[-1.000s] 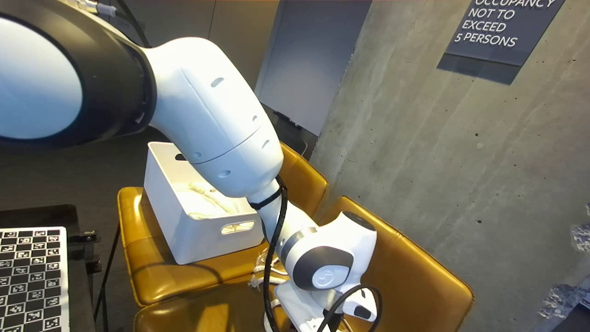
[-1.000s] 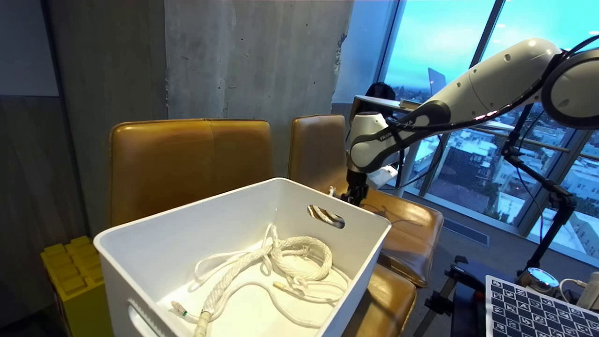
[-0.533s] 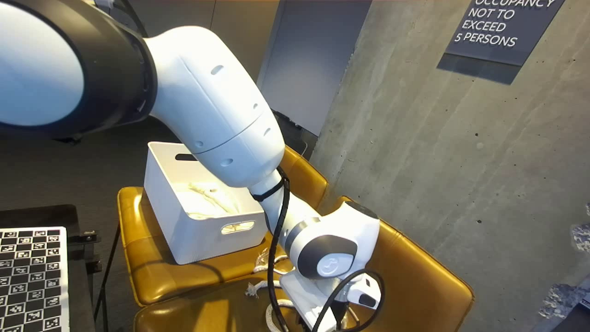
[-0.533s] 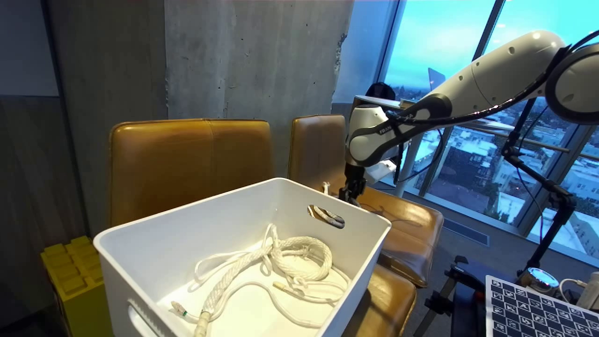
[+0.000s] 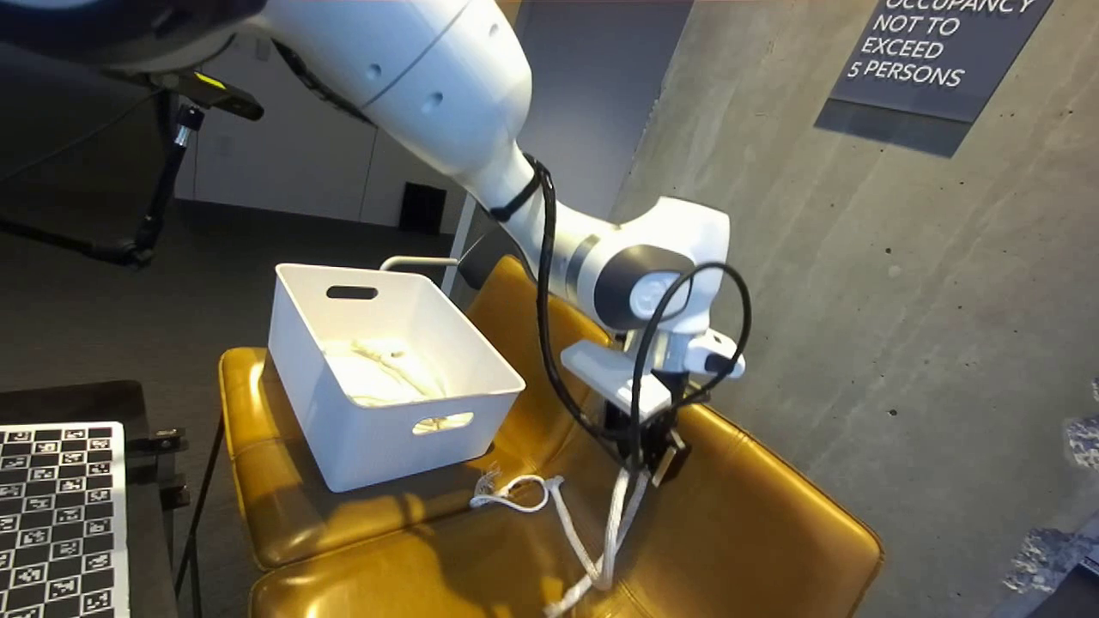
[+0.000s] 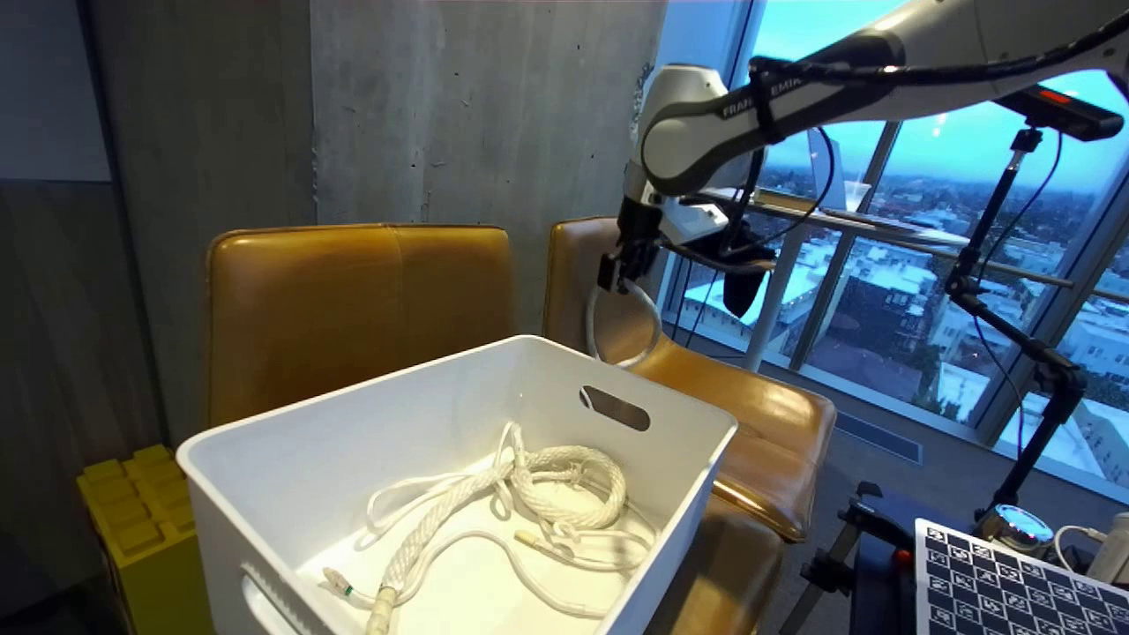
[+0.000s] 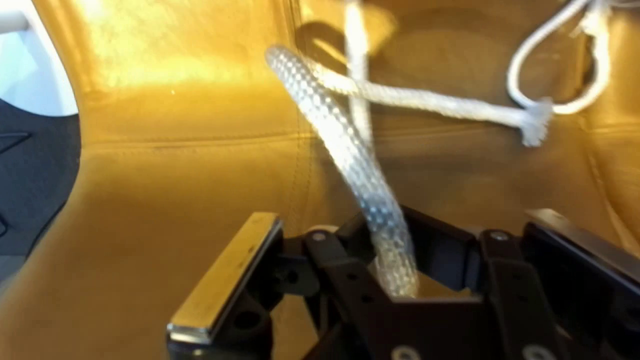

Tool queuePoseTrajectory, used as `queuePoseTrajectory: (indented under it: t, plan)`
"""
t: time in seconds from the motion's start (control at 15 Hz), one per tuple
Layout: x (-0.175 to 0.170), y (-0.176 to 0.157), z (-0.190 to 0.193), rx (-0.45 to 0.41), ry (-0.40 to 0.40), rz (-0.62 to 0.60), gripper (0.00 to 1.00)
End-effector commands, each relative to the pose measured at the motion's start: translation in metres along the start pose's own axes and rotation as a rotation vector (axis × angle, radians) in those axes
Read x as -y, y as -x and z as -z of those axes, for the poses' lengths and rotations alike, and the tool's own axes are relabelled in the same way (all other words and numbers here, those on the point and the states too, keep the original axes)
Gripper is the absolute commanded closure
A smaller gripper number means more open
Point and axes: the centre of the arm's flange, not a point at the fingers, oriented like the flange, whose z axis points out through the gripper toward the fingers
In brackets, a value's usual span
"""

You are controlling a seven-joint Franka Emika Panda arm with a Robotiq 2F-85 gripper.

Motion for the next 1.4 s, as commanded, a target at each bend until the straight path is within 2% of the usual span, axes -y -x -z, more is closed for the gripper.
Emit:
queuePoseTrajectory:
  t: [0.0, 0.13, 0.4, 0.73, 1.07, 1.2, 1.33]
  plan:
    - [0.043, -0.01, 0.092, -0.048, -0.049, 0.017, 0.98]
    - [0.072, -0.01, 0.141, -0.066, -0.077, 0.037, 0.98]
    - [0.132, 0.012, 0.233, -0.119, -0.14, 0.108, 0.98]
    - [0.208, 0.06, 0.331, -0.183, -0.185, 0.218, 0.98]
    - [0.265, 0.146, 0.384, -0.218, -0.212, 0.343, 0.98]
    - [0.285, 0.184, 0.391, -0.205, -0.222, 0.379, 0.98]
    - [0.296, 0.207, 0.387, -0.198, -0.226, 0.407, 0.98]
